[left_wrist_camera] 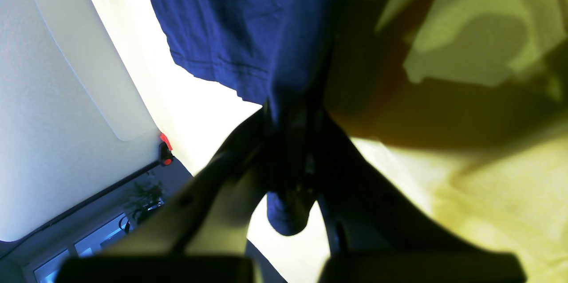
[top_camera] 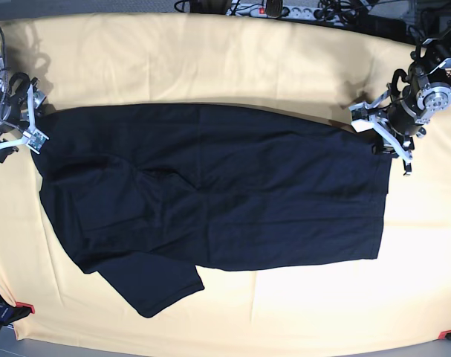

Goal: Fold the T-shirt properly
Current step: 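Drag the folded shirt with both grippers toward the robot, then open both grippers and release the shirt edge, then move the left gripper down along the shirt's side edge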

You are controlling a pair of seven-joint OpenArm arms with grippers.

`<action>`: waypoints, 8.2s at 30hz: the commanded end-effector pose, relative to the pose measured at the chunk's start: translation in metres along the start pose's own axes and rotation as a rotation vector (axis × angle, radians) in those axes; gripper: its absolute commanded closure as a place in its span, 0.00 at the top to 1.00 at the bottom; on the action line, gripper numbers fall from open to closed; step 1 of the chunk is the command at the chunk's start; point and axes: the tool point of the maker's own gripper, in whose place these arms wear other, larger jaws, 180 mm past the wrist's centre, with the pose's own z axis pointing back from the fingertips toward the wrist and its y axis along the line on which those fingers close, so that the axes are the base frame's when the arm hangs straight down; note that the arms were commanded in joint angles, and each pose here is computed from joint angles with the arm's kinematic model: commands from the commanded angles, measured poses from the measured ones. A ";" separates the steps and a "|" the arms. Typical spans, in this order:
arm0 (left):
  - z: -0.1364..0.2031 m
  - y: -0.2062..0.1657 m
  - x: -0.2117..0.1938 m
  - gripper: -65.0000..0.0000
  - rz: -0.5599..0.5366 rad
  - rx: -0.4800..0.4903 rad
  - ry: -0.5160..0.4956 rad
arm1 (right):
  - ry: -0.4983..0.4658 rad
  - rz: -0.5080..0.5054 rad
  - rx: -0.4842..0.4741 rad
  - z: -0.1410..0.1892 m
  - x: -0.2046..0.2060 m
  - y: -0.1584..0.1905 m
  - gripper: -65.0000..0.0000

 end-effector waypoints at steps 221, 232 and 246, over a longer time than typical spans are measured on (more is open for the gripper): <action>-0.116 0.033 -0.004 0.53 1.749 -0.306 -0.343 | -0.484 -0.780 -0.364 0.122 -0.018 -0.149 0.51; -0.104 0.020 0.025 0.53 1.776 -0.555 -0.341 | -0.485 -0.780 -0.364 0.122 -0.018 -0.149 0.51; -0.110 0.033 0.012 0.00 1.760 -0.470 -0.313 | -0.509 -0.775 -0.373 0.125 -0.014 -0.152 0.51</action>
